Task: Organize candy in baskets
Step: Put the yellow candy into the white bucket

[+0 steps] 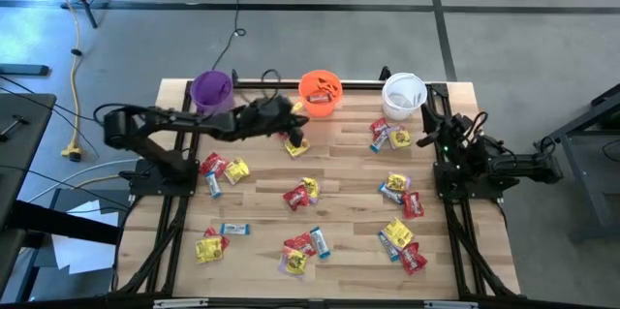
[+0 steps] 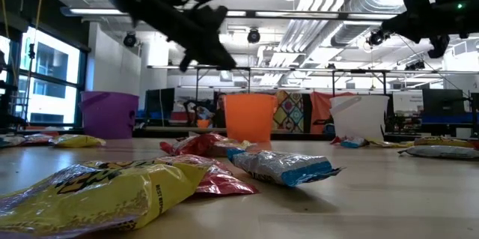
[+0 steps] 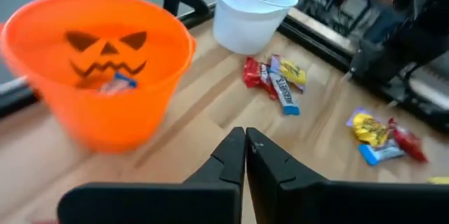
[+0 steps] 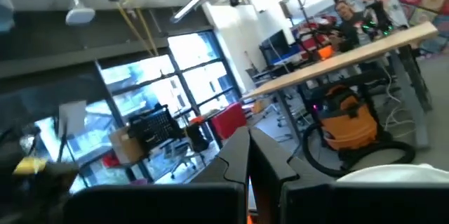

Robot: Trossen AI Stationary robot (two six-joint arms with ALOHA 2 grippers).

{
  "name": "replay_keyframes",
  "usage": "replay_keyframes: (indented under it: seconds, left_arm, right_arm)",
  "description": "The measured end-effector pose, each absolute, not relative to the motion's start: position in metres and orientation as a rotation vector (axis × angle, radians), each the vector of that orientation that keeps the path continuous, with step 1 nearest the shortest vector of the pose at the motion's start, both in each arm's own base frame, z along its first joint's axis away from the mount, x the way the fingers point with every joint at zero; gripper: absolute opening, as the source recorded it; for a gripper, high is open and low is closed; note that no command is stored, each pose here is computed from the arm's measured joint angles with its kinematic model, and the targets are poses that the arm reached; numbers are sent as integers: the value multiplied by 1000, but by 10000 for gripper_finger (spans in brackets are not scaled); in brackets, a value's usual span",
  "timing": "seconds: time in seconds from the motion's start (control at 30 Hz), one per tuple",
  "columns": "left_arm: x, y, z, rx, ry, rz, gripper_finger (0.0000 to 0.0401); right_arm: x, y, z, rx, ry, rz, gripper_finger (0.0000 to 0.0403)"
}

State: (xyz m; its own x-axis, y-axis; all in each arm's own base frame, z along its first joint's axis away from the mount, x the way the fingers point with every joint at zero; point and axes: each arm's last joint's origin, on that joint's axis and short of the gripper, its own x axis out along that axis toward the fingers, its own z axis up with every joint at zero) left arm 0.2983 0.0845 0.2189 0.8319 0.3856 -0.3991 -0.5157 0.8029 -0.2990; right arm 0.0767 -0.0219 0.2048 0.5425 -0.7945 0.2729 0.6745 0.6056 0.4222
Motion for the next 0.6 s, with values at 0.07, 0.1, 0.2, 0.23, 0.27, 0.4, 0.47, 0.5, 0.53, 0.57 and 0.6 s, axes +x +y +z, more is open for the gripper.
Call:
replay_keyframes:
  seconds: [0.07, 0.1, 0.2, 0.23, 0.27, 0.4, 0.47, 0.5, 0.53, 0.57, 0.6]
  left_arm:
    - [285, 75, 215, -442, 291, 501, 1]
    - [279, 70, 213, -452, 276, 504, 1]
    - [261, 60, 203, -461, 285, 516, 0]
    - [256, 58, 201, -463, 286, 520, 0]
    - [250, 57, 200, -462, 281, 525, 0]
    - [233, 56, 197, -451, 262, 561, 0]
    - [225, 57, 197, -440, 254, 568, 0]
    - [221, 58, 196, -433, 253, 574, 0]
    - [217, 58, 196, -424, 251, 578, 0]
    - [213, 60, 196, -417, 247, 585, 0]
    - [210, 61, 196, -414, 241, 589, 0]
  right_arm:
    - [75, -22, 208, 316, -515, -877, 0]
    - [74, -22, 210, 339, -547, -858, 0]
    - [75, -22, 209, 389, -561, -833, 0]
    - [77, -22, 206, 401, -534, -830, 0]
    - [79, -21, 201, 414, -500, -824, 0]
    - [89, -19, 179, 539, -297, -719, 0]
    - [89, -18, 173, 645, -196, -708, 0]
    - [89, -17, 172, 685, -145, -711, 1]
    - [88, -17, 171, 716, -91, -716, 1]
    - [87, -17, 170, 734, -37, -728, 1]
    - [86, -16, 171, 740, 13, -741, 2]
